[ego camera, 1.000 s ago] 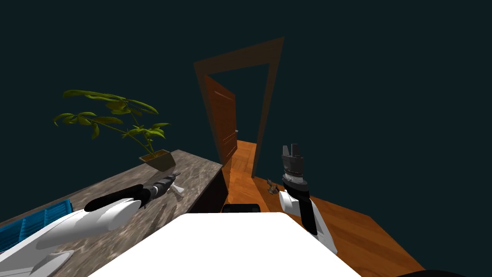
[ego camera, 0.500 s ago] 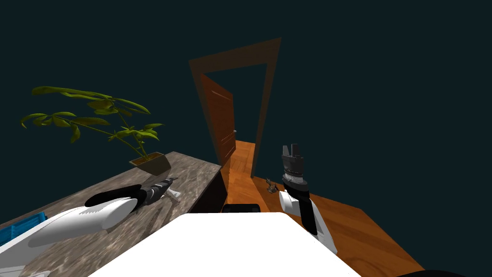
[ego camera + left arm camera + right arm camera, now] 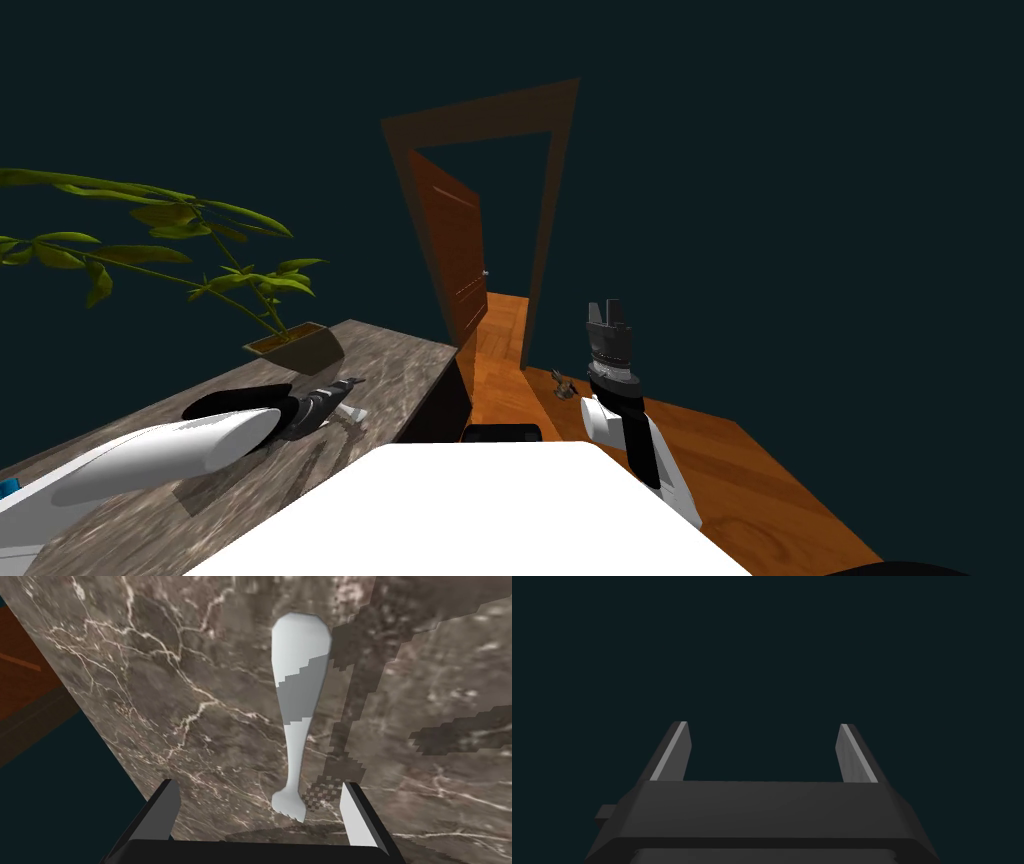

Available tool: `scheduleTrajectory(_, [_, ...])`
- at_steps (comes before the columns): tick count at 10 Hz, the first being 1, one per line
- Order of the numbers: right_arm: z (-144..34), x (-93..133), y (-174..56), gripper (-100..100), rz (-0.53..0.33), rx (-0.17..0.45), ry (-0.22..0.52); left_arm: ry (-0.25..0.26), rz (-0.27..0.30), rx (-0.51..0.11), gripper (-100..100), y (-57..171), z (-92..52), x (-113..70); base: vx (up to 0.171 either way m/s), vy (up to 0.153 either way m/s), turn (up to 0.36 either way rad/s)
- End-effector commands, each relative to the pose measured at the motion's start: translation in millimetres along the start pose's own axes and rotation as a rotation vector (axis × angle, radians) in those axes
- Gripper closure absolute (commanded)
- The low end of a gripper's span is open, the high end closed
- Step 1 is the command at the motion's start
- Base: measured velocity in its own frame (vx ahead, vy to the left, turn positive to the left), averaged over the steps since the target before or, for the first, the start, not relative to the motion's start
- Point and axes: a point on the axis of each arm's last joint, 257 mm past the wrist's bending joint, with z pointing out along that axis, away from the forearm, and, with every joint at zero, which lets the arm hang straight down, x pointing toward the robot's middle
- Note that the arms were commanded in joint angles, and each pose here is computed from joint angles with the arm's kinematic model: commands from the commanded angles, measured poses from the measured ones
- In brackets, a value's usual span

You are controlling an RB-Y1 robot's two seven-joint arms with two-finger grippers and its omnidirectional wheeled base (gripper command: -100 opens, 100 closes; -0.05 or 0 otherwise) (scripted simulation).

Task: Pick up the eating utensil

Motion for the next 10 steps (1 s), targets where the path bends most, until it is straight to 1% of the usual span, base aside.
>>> scheduleTrajectory(1, [0.0,0,0,0,0.0,0.0,0.0,0.015,0.004,-0.031,-100,6,-0.1,1.9,0.014,0.015,-0.043])
scheduleTrajectory(2, [0.0,0,0,0,0.0,0.0,0.0,0.034,0.01,-0.068,-100,14,-1.3,2.7,0.013,0.015,-0.068])
scheduleTrajectory(3, [0.0,0,0,0,0.0,0.0,0.0,0.036,0.01,-0.074,-100,16,-1.4,3.2,0.012,0.014,-0.046])
scheduleTrajectory(5, [0.0,0,0,0,0.0,0.0,0.0,0.073,0.023,-0.143,-100,30,-4.8,4.8,0.017,0.018,-0.094])
scheduleTrajectory(6, [0.0,0,0,0,0.0,0.0,0.0,0.076,0.023,-0.151,-100,32,-5.2,5.6,0.014,0.018,-0.034])
scheduleTrajectory(8, [0.0,0,0,0,0.0,0.0,0.0,0.109,0.034,-0.216,-100,46,-9.6,7.6,0.013,0.016,-0.065])
scheduleTrajectory(10, [0.0,0,0,0,0.0,0.0,0.0,0.135,0.044,-0.266,-100,57,-13.8,9.6,0.012,0.019,-0.07])
